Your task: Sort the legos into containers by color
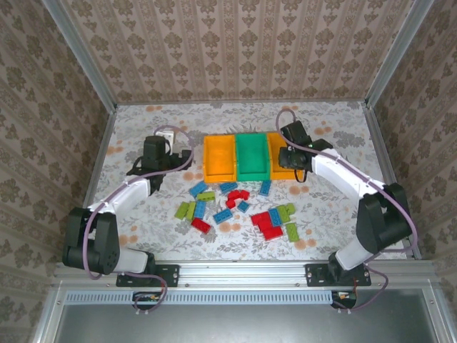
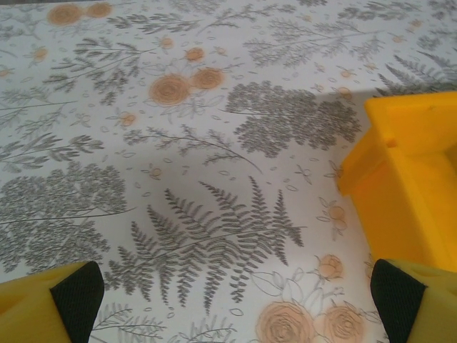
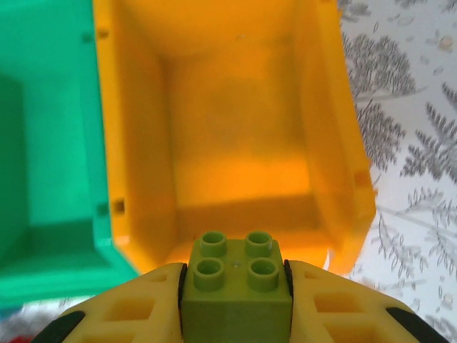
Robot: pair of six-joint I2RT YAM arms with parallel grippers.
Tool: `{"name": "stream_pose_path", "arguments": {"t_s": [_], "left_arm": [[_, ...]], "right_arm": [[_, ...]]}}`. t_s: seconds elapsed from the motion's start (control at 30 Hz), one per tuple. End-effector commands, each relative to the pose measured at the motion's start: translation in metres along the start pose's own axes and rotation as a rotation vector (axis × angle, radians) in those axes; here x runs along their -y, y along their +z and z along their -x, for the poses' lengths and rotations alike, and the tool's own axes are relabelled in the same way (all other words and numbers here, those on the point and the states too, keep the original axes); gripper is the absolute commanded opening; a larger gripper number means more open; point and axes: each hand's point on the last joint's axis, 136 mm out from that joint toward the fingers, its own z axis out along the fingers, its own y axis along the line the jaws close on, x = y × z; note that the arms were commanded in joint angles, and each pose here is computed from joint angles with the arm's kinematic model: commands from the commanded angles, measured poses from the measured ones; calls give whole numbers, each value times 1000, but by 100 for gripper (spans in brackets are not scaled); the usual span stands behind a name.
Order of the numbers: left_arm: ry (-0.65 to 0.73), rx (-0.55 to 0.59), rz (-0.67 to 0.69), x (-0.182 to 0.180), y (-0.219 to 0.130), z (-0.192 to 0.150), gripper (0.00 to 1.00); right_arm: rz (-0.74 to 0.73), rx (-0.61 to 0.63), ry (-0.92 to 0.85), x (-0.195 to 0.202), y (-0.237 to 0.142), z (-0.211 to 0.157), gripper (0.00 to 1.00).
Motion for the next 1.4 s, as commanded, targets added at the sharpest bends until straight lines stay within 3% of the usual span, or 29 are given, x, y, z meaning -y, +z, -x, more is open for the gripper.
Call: {"name": "stream_pose_path", "arguments": {"t_s": [0.0,0.3,0.4,0.6,0.9,1.1,1.37], "left_arm": [[118,13,-67,31,-8,11,100],[121,-68,-79,53,-16,-16,100],[121,-109,-82,65,-22,-32,100],[22,-180,-35,58,-33,-60,100],[21,-206,-38,54,-41,-76,100],[1,-211,-35,56,-33,-76,100],[-40,-140,-76,68,-27,-54,100]], "right_arm": [[-53,6,-53,-1,15,14,27],[-79,-53,-46,-2,49,14,35],[-75,-61,-41,-3,53,12,42],[-48,-54,-37,-8,52,14,53],[17,-41,-13,-14,32,13,62],[78,-55,-48,-9,2,-16,64],[44,-219,-67,20,-23,-96,65]]}}
